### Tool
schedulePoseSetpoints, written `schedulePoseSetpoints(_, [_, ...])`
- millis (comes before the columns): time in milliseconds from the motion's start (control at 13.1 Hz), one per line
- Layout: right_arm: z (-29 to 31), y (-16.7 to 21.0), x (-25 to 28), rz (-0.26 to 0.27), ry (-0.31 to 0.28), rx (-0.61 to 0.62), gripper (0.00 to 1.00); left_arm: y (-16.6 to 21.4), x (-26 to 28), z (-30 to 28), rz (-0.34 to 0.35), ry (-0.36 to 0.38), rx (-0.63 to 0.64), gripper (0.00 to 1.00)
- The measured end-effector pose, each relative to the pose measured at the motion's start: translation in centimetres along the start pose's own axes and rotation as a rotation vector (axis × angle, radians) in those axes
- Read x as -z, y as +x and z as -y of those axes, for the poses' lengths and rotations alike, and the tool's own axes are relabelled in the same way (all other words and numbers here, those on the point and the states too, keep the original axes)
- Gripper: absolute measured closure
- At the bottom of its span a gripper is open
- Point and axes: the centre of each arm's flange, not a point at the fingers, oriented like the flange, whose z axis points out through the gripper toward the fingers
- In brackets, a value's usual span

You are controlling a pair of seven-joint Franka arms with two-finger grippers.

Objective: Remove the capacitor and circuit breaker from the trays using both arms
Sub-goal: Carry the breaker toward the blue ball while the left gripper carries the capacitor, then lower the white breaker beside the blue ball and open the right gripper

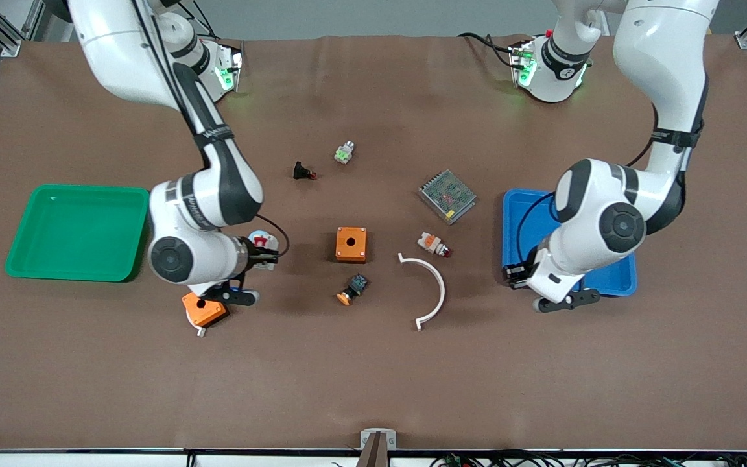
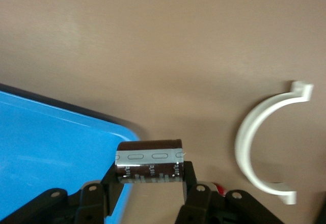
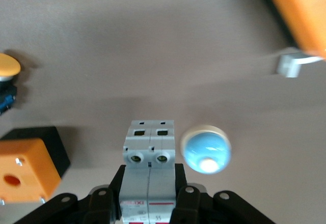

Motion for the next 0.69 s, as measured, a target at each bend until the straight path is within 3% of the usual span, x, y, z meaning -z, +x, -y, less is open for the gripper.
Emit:
schedulePoseSetpoints(305, [2.3, 0.2, -5.5, 0.008, -0.024, -0.07, 0.6, -1.7, -3.0, -7.3, 0.005, -0.013, 0.092, 0.49])
schedulePoseSetpoints(534, [2.1, 0.6, -6.7, 0.011, -0.027, -0.081, 0.6, -2.7, -6.7, -12.4, -0.016, -0.045, 0.131, 0.49])
schedulePoseSetpoints(686, [2.2, 0.7, -6.6, 0.01, -0.025, -0.083, 0.42, -3.7, -8.9, -14.7, -0.044, -0.078, 0.14, 0.49])
